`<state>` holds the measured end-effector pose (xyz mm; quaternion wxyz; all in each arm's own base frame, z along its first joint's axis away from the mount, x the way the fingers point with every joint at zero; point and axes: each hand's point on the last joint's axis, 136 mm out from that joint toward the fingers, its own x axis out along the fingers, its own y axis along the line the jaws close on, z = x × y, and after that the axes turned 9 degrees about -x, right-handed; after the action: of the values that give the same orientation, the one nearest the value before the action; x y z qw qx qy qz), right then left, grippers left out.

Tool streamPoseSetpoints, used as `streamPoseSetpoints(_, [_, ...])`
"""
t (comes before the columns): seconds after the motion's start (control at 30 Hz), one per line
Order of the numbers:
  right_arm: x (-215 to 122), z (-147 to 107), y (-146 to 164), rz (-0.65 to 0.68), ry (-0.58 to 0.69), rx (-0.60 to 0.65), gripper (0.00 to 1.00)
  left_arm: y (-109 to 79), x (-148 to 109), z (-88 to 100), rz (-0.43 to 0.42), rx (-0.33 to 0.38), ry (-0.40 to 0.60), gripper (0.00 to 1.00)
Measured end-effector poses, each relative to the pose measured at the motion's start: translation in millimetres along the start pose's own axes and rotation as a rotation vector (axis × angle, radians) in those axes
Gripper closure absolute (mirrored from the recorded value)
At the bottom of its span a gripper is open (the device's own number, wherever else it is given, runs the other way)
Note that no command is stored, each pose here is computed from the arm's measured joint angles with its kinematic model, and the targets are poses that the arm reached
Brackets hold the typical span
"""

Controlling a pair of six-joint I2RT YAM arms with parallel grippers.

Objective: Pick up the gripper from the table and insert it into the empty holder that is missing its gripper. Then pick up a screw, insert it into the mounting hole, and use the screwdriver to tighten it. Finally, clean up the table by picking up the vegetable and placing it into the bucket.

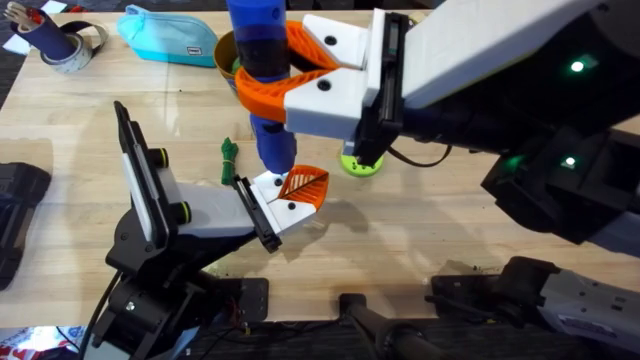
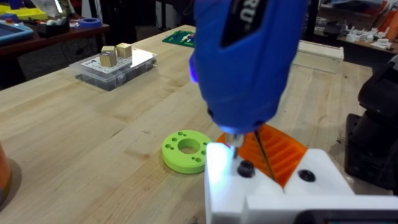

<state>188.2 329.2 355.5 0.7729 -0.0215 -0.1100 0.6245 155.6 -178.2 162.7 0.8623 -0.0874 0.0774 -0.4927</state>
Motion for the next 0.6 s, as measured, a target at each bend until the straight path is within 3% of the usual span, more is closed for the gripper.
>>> streamPoseSetpoints(0.3, [0, -3, 0, -0.001, 0.009, 0.015, 0.96, 0.3, 0, -0.8, 0.001, -0.007, 0.003, 0.987])
streamPoseSetpoints(0.6, [-5, 10, 2, -0.002, -0.026, 0.009, 0.96, 0.3, 0, -0.7, 0.001, -0.006, 0.003, 0.987])
